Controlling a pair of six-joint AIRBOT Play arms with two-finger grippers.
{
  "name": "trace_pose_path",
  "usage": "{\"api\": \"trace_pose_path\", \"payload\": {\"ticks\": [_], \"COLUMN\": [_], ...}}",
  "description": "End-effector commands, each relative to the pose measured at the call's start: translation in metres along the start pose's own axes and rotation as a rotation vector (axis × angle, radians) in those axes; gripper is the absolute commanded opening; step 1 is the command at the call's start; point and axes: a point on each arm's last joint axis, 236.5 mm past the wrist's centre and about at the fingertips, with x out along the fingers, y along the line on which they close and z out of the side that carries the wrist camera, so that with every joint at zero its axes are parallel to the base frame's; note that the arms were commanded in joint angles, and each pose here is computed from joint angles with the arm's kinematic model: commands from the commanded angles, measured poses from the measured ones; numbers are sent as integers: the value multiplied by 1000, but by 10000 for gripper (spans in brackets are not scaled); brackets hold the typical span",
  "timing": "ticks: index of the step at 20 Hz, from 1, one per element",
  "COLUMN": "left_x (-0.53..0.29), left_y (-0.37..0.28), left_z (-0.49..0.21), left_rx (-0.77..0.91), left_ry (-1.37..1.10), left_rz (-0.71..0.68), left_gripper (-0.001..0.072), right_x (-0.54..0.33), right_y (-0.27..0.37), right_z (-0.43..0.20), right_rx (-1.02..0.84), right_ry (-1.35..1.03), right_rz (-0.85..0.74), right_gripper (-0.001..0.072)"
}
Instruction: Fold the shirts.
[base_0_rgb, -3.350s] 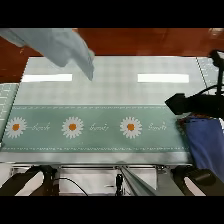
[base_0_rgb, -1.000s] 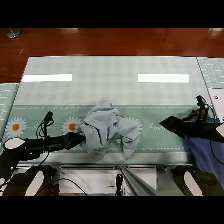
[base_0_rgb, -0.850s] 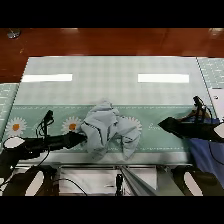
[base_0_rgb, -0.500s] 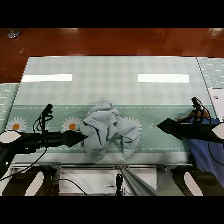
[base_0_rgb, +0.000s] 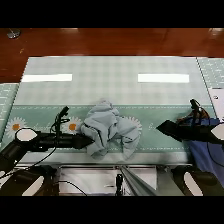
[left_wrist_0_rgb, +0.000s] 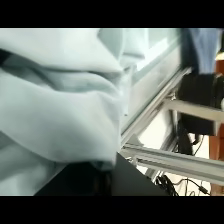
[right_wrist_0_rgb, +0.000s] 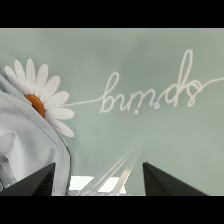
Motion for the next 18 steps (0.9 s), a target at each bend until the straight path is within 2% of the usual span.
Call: {"api": "trace_pose_path", "payload": {"ticks": [1,4,7,11,18], "left_x": [10,10,10,10,10], "left_y": [10,12,15,14,14], "left_z": [-5,-2,1,1,1], "left_rx": [-6,-4,-5,-8,-8], "left_ry": [32,18,5,6,5], "left_rz": [28,38,47,47,47], "left_gripper": [29,29,29,29,29], "right_x": [10,17,26,60,107], "right_y": [0,15,31,44,78], "right_z": [-19,-35,-57,-77,-75], "right_rx": [30,43,-40,-44,-107], "right_ry": [60,105,169,270,377], "right_rz": [29,116,130,107,73], "right_gripper": [625,625,625,625,625]}}
